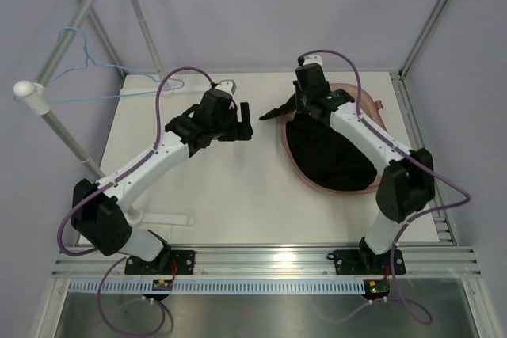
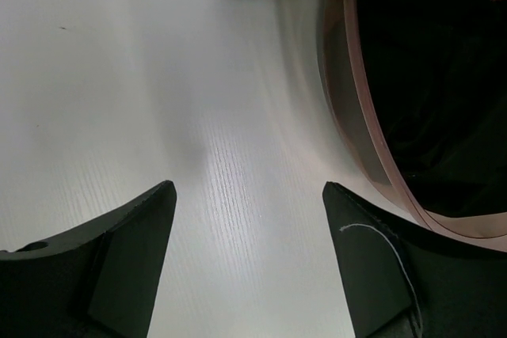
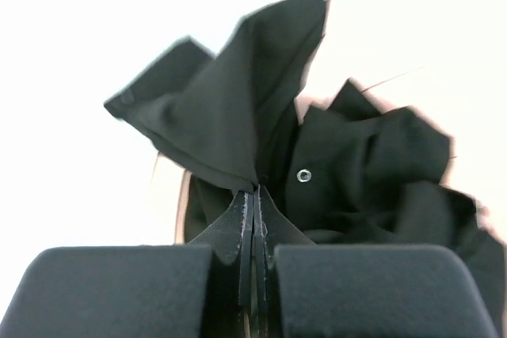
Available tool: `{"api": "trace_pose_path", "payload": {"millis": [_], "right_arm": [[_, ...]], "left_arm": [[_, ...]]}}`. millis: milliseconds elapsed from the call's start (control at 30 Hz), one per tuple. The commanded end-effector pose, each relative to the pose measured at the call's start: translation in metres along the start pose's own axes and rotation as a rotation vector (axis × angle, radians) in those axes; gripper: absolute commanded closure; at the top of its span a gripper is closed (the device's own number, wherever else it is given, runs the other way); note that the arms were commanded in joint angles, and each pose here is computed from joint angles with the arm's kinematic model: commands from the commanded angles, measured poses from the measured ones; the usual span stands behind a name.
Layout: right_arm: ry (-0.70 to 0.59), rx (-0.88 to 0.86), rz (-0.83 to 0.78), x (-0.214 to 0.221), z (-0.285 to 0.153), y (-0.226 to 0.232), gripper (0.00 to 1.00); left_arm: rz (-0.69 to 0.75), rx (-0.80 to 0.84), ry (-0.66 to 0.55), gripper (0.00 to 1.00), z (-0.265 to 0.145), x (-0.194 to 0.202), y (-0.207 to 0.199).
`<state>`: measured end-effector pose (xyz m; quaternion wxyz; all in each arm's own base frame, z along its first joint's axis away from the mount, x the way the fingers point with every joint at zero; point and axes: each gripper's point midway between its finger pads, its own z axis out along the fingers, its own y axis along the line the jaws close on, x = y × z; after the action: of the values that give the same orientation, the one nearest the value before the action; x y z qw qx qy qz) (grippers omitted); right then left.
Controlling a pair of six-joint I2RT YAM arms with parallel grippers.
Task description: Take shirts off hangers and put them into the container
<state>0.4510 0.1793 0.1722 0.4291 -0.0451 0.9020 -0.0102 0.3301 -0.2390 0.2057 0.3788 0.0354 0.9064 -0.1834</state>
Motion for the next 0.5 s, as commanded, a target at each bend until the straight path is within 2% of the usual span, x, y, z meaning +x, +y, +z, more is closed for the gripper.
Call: {"api": "trace_pose_path", "payload": {"millis": [0,100,233,467], "right_arm": [[-0.207,-0.018,0.062,-0.075,-0.076,-0.018,1.0],[-0.293,-0.012,0.055,-0.109,-0.115,-0.03,1.0],[-0.37,0.097,0.044,-0.147,-0.156,-0.06,1.0],[-0.385,0.247,0.068,-0.147,-0.185,-0.102,1.0]], "left_arm": [[-0.039,0.031,-0.044,0.21,0.0,-0.007,-0.005],[-0.067,0.052,-0.048,0.22,0.002,-0.002,-0.007],[-0.083,0.056,-0.06,0.23,-0.003,0.002,-0.005],[-0.061,0.09,-0.071,0.22,-0.018,0.002,-0.011]]}}
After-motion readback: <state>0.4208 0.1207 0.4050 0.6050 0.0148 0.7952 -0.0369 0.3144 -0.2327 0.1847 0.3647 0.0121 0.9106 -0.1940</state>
